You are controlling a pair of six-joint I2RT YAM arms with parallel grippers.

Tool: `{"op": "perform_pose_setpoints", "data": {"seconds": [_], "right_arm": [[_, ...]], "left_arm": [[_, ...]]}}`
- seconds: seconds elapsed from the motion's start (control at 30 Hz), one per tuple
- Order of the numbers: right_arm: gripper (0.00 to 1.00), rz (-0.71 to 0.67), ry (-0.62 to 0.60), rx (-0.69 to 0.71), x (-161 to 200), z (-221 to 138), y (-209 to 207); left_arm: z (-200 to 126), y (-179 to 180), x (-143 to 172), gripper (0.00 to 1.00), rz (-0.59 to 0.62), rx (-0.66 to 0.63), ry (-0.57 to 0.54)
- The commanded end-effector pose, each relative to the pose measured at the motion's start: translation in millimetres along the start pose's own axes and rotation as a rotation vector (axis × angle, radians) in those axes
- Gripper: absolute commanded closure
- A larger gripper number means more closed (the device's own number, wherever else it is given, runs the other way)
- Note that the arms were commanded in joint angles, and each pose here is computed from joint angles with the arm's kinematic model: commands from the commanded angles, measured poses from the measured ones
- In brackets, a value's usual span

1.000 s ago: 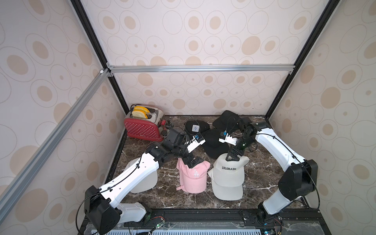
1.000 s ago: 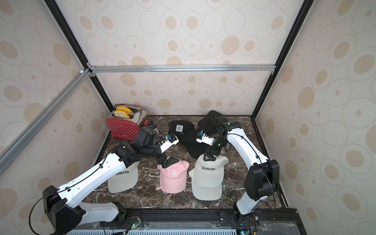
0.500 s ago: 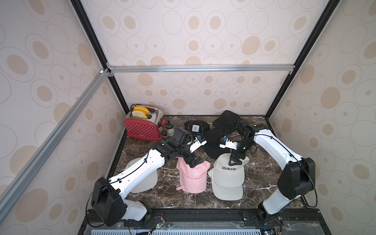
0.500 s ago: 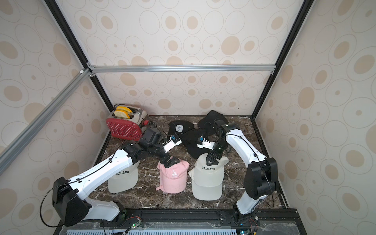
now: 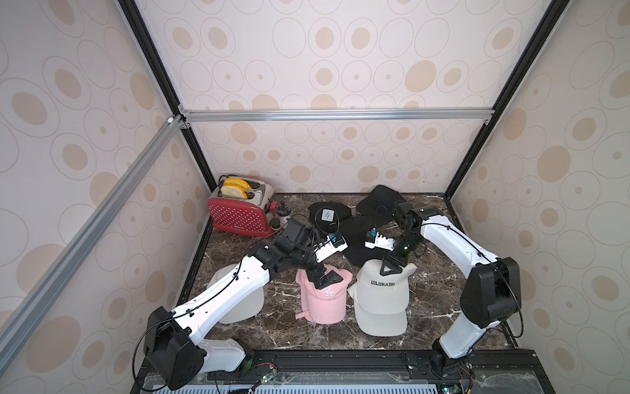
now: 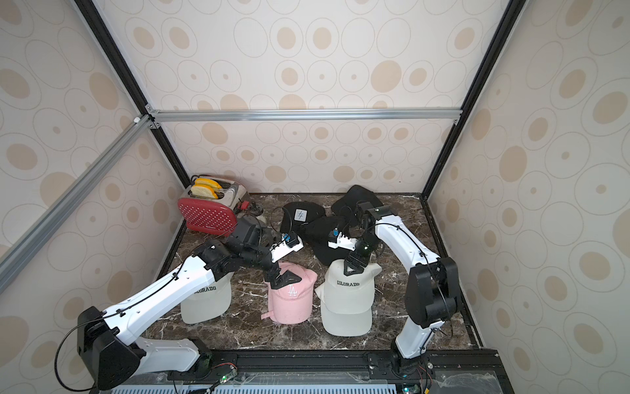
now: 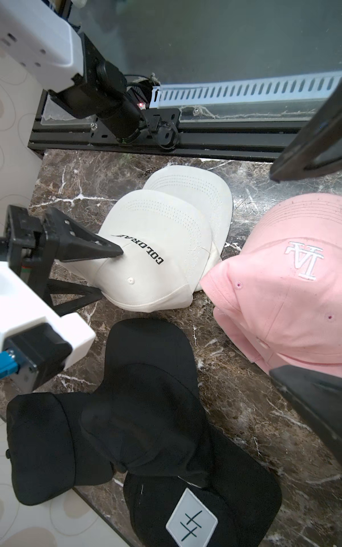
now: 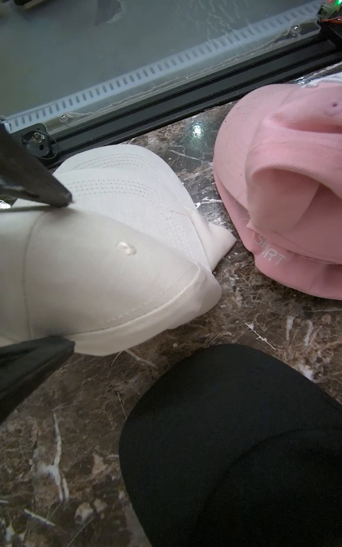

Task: Stack the baseball caps by color
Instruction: Pick up the baseball cap.

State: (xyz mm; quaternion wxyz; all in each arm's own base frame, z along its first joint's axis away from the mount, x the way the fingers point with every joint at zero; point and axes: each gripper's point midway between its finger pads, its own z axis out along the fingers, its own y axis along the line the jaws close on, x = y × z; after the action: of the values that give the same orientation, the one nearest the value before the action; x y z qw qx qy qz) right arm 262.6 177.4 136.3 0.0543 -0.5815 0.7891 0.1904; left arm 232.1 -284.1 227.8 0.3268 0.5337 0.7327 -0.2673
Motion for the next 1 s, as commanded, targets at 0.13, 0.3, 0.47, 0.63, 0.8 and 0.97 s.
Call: {"op": "perform_pose_setpoints", "data": {"seconds": [0.13, 0.3, 0.47, 0.63, 0.8, 0.97], "right_arm": [[0.29, -0.012, 0.042, -0.04, 10.9, 6.0, 11.0], [0.41, 0.0, 0.082, -0.017, 16.3, 11.3, 2.0], [0.65, -0.007, 0.081, 0.001, 15.1, 13.6, -3.4], [0.93, -0.024, 0.08, 0.088, 14.3, 12.8, -19.1], [1.0, -0.051, 0.067, 0.186, 11.5, 10.0, -35.2], [1.0, -0.08, -0.002, 0.226, -4.3, 1.4, -40.4]], "left_arm": [[8.3, 6.8, 3.7, 0.01, -0.002, -0.004, 0.038], [11.5, 13.1, 6.1, 0.01, -0.015, -0.028, 0.058], [12.3, 17.3, 7.9, 0.01, -0.019, -0.051, 0.065], [14.7, 21.3, 9.0, 0.01, -0.027, -0.065, 0.07], [16.8, 24.3, 10.2, 0.01, -0.031, -0.076, 0.077], [17.2, 25.0, 10.2, 0.01, -0.032, -0.08, 0.077]]}}
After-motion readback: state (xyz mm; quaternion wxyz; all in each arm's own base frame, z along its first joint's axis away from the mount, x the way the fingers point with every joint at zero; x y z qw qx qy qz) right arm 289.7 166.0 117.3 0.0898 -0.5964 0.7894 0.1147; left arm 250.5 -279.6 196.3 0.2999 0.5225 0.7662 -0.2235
